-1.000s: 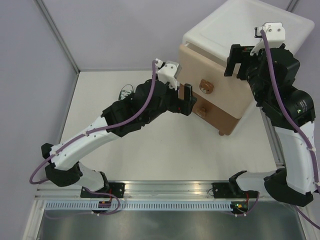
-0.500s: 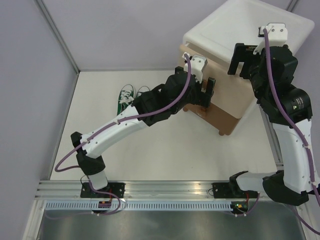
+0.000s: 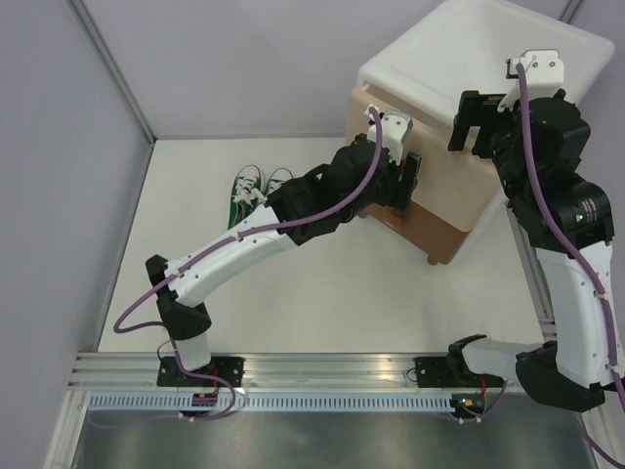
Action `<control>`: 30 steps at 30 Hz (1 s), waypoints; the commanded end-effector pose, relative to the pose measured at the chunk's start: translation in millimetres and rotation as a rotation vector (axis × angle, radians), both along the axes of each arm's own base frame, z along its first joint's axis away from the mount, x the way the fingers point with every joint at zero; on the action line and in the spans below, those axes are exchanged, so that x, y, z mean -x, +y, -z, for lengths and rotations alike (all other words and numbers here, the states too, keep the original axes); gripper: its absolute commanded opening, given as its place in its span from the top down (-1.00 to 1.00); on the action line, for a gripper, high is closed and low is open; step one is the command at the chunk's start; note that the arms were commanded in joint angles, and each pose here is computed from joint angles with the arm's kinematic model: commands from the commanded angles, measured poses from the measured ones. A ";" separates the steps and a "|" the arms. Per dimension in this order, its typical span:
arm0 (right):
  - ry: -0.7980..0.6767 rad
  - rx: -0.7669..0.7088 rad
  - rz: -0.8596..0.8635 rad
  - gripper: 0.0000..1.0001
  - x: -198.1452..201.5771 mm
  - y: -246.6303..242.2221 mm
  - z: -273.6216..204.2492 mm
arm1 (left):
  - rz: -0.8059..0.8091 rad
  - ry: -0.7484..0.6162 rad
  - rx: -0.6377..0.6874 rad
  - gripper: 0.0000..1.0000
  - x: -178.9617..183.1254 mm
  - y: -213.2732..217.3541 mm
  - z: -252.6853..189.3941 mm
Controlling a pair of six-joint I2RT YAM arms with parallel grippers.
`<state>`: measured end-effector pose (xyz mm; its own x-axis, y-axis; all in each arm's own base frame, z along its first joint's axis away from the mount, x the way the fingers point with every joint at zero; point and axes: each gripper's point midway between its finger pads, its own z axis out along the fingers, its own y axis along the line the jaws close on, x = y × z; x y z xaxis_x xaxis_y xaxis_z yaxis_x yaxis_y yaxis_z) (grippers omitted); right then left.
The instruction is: Place and organize the shoes in the shoe cabinet
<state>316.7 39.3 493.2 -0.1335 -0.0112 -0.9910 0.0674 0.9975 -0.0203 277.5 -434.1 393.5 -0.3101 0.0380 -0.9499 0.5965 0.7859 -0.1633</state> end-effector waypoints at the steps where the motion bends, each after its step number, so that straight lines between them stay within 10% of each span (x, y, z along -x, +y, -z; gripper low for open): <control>1: 0.189 0.075 0.047 -0.96 6.5 -13.0 52.4 | 0.031 -0.026 0.024 -0.45 3.4 -7.8 -10.9; 9: 0.206 0.101 0.080 -0.96 1.9 -18.3 60.9 | 0.027 -0.038 0.030 -0.14 -0.1 -10.9 -13.7; 16: 0.215 0.094 0.063 -0.96 2.0 -15.3 64.3 | -0.006 -0.053 0.014 -0.64 -6.6 -9.3 -11.4; 30: 0.216 0.086 0.042 -0.96 3.0 -11.7 66.5 | -0.064 -0.153 0.051 -0.50 -25.7 -16.9 -16.0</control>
<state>318.0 39.4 491.2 -0.1120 -0.0285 -0.9933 0.0611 0.9975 -0.0355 297.5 -447.8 390.4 -0.2424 0.0154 -0.9700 0.5691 0.8120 -0.1294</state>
